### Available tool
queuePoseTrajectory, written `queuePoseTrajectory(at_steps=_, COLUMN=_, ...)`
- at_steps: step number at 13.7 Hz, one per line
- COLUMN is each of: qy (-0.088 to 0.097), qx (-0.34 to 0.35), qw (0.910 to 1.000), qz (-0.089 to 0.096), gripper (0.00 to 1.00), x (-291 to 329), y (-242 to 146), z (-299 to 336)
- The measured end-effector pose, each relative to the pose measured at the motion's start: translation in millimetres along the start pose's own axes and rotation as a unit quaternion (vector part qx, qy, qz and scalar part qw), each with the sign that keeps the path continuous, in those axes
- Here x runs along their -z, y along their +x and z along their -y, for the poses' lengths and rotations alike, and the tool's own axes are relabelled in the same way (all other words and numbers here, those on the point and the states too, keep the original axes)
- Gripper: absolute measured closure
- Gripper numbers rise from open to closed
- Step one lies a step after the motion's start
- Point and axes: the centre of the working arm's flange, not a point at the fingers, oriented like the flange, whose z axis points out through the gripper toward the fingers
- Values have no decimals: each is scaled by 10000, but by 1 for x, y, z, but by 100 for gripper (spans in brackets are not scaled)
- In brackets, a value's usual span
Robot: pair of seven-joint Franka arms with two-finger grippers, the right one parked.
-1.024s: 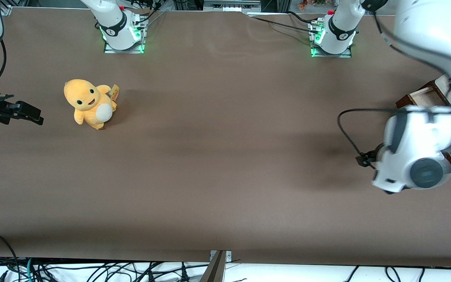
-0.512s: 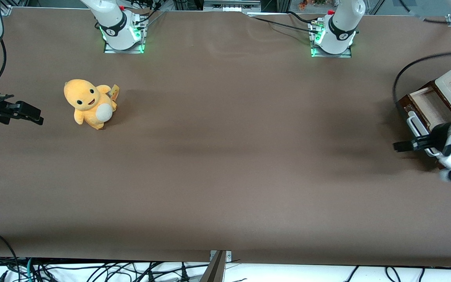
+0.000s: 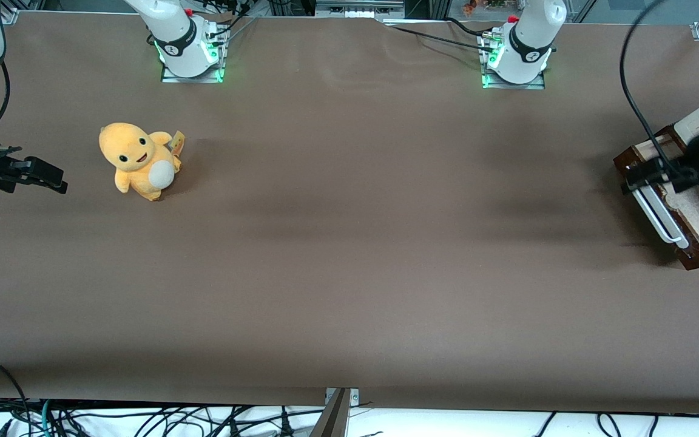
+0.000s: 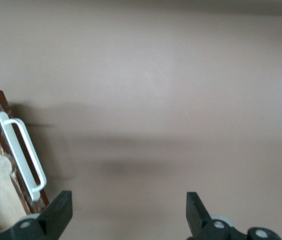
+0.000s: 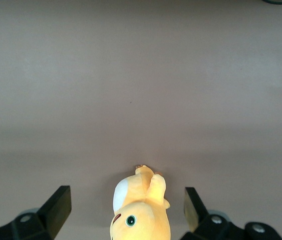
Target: Open lower drawer with left arm only
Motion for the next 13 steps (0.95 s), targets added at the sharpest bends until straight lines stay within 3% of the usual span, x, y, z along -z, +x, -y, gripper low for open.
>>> queuePoseTrajectory(at_steps=3, qy=0, qx=-422, qw=9989, qz=197, gripper=0, x=5, y=-16, z=-1)
queuePoseTrajectory(at_steps=7, qy=-5, qx=-578, qw=9979, qz=295, gripper=0, x=-4, y=-17, z=8)
queuePoseTrajectory(at_steps=13, qy=131, qx=-638, qw=9972, qz=357, gripper=0, x=-10, y=-17, z=9)
